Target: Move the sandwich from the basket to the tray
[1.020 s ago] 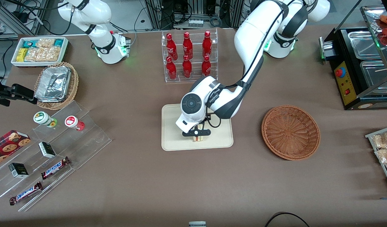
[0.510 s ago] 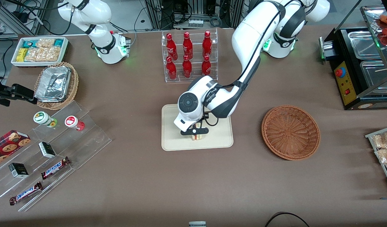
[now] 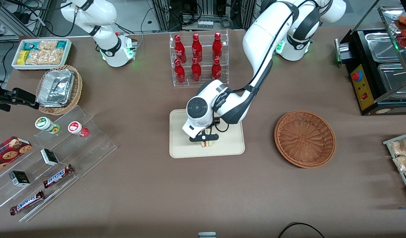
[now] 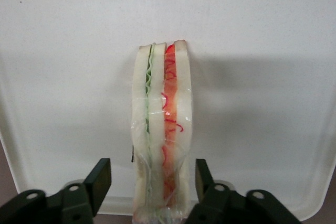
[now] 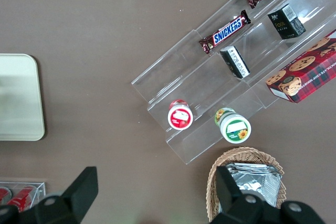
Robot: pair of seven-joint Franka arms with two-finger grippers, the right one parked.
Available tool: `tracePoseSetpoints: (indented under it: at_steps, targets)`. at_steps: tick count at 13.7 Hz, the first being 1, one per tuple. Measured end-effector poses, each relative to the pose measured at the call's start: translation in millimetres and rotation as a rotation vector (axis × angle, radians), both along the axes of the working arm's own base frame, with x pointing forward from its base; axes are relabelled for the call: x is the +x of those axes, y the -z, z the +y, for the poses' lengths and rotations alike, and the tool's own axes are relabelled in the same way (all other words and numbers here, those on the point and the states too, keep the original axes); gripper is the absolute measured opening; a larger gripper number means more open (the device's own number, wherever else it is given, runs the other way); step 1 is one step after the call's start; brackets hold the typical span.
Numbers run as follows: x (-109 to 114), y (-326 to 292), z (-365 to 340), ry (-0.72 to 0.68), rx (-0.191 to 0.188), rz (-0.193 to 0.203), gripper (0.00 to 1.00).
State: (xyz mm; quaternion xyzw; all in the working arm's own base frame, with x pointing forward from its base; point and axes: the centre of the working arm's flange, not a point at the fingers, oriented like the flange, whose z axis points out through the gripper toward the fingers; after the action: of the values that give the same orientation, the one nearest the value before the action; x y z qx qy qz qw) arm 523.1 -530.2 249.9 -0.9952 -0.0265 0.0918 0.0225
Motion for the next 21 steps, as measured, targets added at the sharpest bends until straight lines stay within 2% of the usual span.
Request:
tracePoseSetpoints:
  at_steps: [2, 8, 12, 16, 21]
  targets:
    - [2, -8, -1, -0.001, -0.005, -0.005, 0.99]
    - [4, -106, 10, -0.002, -0.011, -0.022, 1.0]
    - [13, -159, 37, -0.033, -0.017, -0.036, 1.0]
    - [31, -191, 72, -0.009, -0.041, -0.024, 1.0]
    - [72, -251, 166, -0.016, -0.076, -0.048, 1.0]
